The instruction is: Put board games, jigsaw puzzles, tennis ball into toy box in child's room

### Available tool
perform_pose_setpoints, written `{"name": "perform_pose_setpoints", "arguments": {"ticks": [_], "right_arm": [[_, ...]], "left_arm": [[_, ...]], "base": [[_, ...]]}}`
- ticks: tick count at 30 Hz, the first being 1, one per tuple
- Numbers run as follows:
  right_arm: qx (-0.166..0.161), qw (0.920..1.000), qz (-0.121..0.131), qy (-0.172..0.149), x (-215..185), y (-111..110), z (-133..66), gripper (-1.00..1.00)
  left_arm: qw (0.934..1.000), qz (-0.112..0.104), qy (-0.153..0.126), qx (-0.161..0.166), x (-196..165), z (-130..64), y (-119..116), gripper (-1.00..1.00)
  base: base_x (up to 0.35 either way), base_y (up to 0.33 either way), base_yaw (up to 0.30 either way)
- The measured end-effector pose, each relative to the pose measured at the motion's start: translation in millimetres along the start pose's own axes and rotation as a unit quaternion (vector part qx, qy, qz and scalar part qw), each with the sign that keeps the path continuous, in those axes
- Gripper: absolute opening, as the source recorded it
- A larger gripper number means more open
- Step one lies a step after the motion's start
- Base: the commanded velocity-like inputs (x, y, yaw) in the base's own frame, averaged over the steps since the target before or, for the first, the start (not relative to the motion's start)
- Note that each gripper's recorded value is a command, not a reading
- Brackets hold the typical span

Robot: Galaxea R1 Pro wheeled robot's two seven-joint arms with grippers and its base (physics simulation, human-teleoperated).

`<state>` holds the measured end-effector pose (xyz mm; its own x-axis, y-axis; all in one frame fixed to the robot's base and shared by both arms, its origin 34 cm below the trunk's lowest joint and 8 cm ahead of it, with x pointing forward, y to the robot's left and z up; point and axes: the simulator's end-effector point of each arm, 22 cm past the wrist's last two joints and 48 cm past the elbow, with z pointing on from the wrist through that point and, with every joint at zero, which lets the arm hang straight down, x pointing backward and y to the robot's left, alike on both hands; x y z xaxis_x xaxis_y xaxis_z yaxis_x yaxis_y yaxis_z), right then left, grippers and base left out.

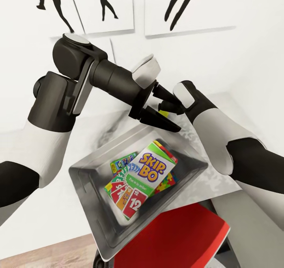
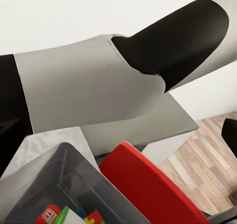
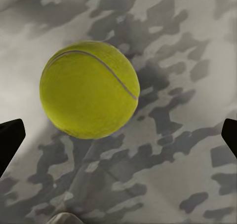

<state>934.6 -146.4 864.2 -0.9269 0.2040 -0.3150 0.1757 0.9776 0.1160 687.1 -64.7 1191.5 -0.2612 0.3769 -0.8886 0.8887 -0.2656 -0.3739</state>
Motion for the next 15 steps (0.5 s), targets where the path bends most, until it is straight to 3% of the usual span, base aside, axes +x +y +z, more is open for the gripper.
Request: {"name": "perform_pose_setpoints", "arguments": {"ticks": [15], "right_arm": [[-0.003, 1.0, 0.004, -0.002, 3.3, 4.6, 12.6, 1.0]], "left_arm": [[0.9999, -0.011, 0.0, 0.0, 12.1, -1.1, 9.6, 1.0]], "base": [[0.0, 0.0, 0.0]]}}
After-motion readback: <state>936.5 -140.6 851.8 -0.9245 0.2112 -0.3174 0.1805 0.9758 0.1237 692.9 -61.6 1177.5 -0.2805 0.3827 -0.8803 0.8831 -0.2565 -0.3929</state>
